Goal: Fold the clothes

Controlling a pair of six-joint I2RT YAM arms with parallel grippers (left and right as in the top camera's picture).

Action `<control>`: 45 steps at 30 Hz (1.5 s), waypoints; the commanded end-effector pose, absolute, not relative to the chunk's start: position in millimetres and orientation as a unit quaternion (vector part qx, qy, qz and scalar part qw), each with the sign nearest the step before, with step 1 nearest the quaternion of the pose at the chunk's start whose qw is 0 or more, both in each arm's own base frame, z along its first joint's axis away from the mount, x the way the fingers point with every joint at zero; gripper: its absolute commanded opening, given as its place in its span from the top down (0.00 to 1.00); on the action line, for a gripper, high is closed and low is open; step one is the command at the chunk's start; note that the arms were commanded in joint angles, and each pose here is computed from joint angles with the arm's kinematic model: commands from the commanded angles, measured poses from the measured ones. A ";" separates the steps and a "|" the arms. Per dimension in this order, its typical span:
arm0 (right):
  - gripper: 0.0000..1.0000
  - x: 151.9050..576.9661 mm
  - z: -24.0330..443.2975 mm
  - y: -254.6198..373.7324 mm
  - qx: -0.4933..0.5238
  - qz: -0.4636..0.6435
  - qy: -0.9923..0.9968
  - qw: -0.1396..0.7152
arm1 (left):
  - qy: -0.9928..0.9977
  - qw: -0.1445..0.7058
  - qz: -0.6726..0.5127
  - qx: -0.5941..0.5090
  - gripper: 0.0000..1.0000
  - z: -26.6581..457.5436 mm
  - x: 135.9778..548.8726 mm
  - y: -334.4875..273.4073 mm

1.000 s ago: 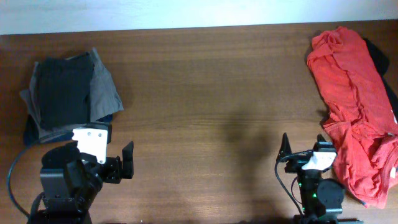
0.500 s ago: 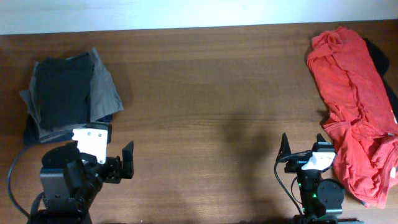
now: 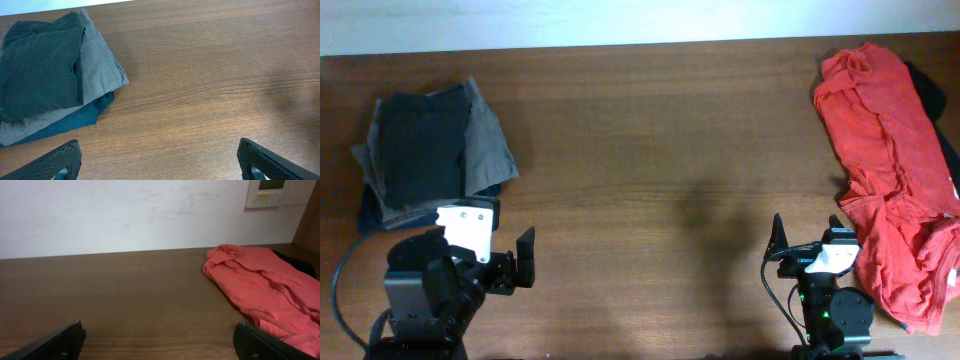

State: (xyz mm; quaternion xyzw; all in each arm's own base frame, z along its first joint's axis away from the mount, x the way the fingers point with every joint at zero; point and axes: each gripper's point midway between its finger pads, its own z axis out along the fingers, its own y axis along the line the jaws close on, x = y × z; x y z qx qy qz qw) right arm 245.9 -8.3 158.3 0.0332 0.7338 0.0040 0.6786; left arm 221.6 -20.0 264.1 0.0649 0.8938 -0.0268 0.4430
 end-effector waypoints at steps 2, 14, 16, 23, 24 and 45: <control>0.01 246.0 155.7 -4.8 0.030 0.012 0.734 0.679 | 0.892 0.446 -0.019 0.069 0.01 265.2 221.5 -18.1; 0.01 246.0 155.6 -4.8 0.030 0.012 0.734 0.679 | 0.892 0.446 -0.019 0.069 0.01 265.2 219.8 -18.1; 0.01 246.0 155.6 -4.8 0.030 0.012 0.734 0.679 | 0.890 0.450 -0.019 0.069 0.01 266.7 217.3 -18.0; 0.01 246.0 155.6 -4.8 0.030 0.012 0.734 0.679 | 0.880 0.470 -0.002 0.071 0.01 231.0 198.1 -13.1; 0.01 246.0 155.6 -4.8 0.030 0.012 0.734 0.679 | 0.874 0.481 -0.001 0.071 0.01 223.9 199.8 -13.1; 0.01 246.0 155.6 -4.8 0.030 0.012 0.734 0.679 | 0.657 0.752 0.017 0.063 0.01 208.2 244.0 -13.7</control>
